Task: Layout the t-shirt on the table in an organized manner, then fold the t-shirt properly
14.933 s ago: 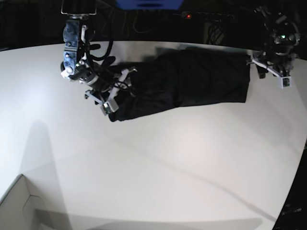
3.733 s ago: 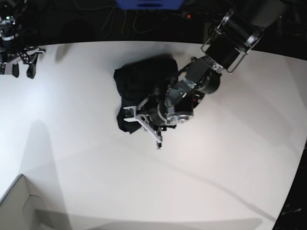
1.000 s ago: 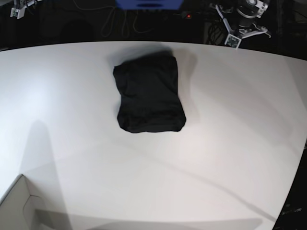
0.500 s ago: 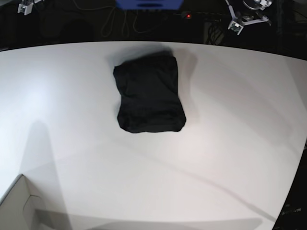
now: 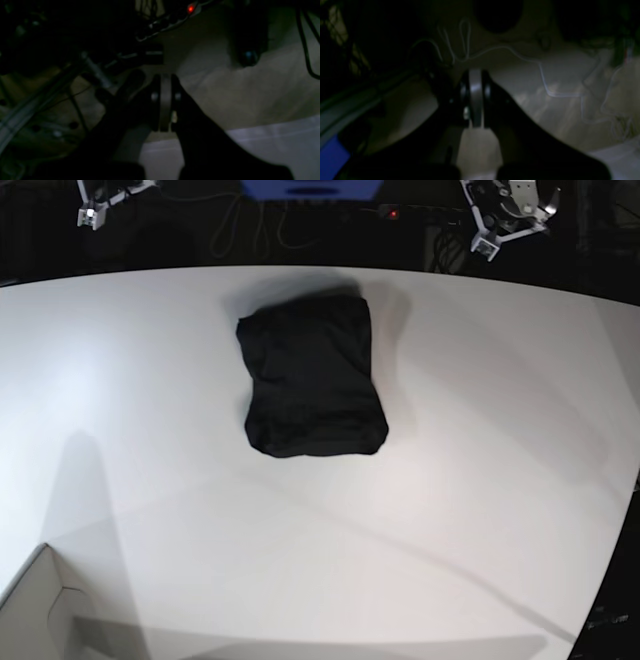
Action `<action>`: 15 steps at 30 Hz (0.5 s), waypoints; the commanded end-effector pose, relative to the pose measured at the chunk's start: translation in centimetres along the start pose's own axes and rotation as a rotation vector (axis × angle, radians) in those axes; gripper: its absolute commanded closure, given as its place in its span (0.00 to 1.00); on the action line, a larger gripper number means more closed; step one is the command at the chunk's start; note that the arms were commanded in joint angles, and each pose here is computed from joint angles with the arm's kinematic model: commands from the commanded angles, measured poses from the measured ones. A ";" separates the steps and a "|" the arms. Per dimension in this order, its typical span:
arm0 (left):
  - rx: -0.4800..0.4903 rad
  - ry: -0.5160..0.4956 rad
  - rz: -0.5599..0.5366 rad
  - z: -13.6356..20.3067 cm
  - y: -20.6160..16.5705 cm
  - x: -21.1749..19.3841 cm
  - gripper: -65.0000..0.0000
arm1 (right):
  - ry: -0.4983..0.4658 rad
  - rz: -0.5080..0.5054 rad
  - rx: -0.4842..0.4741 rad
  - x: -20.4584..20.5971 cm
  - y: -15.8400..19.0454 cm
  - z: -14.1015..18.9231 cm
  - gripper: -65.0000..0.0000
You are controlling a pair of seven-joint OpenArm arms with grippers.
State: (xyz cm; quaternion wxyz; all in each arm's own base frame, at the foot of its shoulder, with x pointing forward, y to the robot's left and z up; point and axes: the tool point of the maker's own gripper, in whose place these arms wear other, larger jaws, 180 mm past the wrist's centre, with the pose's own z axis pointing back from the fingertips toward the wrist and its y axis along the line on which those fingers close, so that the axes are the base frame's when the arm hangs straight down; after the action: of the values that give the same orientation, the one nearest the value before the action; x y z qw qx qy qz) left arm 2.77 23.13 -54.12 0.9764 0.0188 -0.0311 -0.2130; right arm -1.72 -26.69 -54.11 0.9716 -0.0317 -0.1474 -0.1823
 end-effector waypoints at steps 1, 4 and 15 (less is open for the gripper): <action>-0.008 0.036 0.005 -0.4 -0.1 -1.1 1.00 | -0.003 -0.014 0.010 -0.8 0.0 -0.2 1.00; -0.067 0.063 0.039 -2.1 -1.2 -1.3 1.00 | -0.036 -0.076 0.064 -2.3 2.0 -1.6 1.00; -0.121 -0.002 0.344 -8.1 -1.4 -2.5 1.00 | 0.025 -0.067 -0.019 -9.7 3.3 -5.5 1.00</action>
State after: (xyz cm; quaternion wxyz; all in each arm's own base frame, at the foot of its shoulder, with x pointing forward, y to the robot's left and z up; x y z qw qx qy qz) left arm -0.62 21.68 -62.74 0.9972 -0.0603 -0.0102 -0.0441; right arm -7.87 -20.09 -62.59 0.9679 -0.0279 -0.1234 -0.2170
